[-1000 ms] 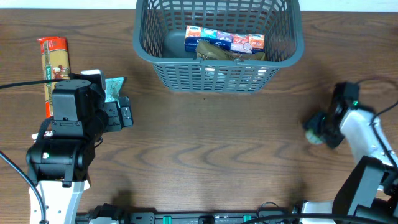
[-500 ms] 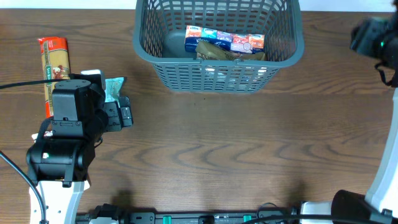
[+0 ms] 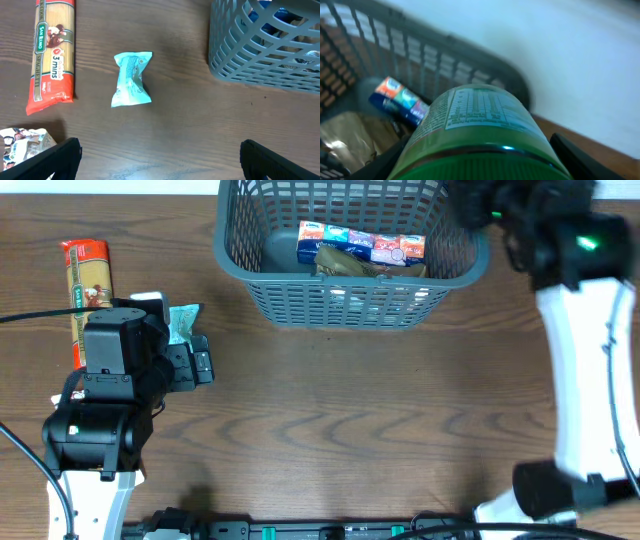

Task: Pack container
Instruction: 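Lift the green-capped bottle into the basket and release it, then reach the left gripper to the mint-green pouch and grasp it, then carry the mint-green pouch into the basket and release it, then move the left gripper to the spaghetti package and grasp it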

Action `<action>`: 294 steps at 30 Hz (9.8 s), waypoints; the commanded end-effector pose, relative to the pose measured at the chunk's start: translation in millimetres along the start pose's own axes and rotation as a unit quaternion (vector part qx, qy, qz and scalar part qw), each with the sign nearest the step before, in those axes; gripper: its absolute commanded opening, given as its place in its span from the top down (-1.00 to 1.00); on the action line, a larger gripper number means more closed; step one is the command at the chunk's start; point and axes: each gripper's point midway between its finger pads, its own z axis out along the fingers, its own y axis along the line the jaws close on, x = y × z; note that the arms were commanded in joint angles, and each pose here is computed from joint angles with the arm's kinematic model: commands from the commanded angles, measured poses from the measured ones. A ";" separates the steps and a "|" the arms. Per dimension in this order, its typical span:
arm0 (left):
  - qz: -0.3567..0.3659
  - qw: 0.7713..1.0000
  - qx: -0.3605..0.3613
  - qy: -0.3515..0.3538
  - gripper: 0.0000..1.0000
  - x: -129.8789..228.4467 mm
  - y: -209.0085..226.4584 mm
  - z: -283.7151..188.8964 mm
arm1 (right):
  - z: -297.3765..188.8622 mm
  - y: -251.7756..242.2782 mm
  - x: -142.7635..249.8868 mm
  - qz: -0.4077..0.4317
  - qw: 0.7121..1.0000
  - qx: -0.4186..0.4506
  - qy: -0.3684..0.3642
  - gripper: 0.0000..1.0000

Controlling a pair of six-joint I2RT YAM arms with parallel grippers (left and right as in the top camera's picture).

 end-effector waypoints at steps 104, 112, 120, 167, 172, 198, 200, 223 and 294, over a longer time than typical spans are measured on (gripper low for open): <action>0.031 0.955 -0.058 0.290 -0.97 56.9 72.1 215.2 | 22.8 -102.9 344.9 0.451 0.779 0.123 0.419 -0.99; 0.019 0.942 -0.052 0.331 -0.97 88.9 72.7 246.8 | 22.0 -102.3 345.4 0.444 0.782 0.119 0.422 -0.99; 0.019 0.944 -0.052 0.325 -0.99 87.0 72.9 251.1 | 21.7 -102.0 345.5 0.444 0.781 0.119 0.422 -0.99; 0.377 0.901 0.094 -0.193 0.89 -209.8 -112.8 -25.3 | 21.8 -102.0 345.5 0.424 0.793 0.107 0.425 -0.99; 0.486 0.836 0.092 -0.239 0.89 -225.1 -154.9 -2.4 | 21.7 -101.9 345.5 0.424 0.793 0.107 0.425 -0.98; 0.506 0.836 0.195 -0.079 0.89 -137.4 -203.5 218.2 | 20.3 -97.3 345.3 0.428 0.789 0.098 0.429 -0.98; 0.506 0.837 0.198 -0.066 0.89 -130.6 -201.8 220.5 | 21.0 -95.9 344.5 0.430 0.789 0.094 0.428 -0.99; 0.506 0.839 0.200 -0.015 -0.30 -109.1 -191.4 220.4 | 21.7 -96.0 343.9 0.431 0.790 0.093 0.427 -0.99; -0.036 0.966 -0.093 0.239 -0.97 -23.2 252.9 286.9 | 20.5 -95.0 344.6 0.431 0.788 0.092 0.430 -0.98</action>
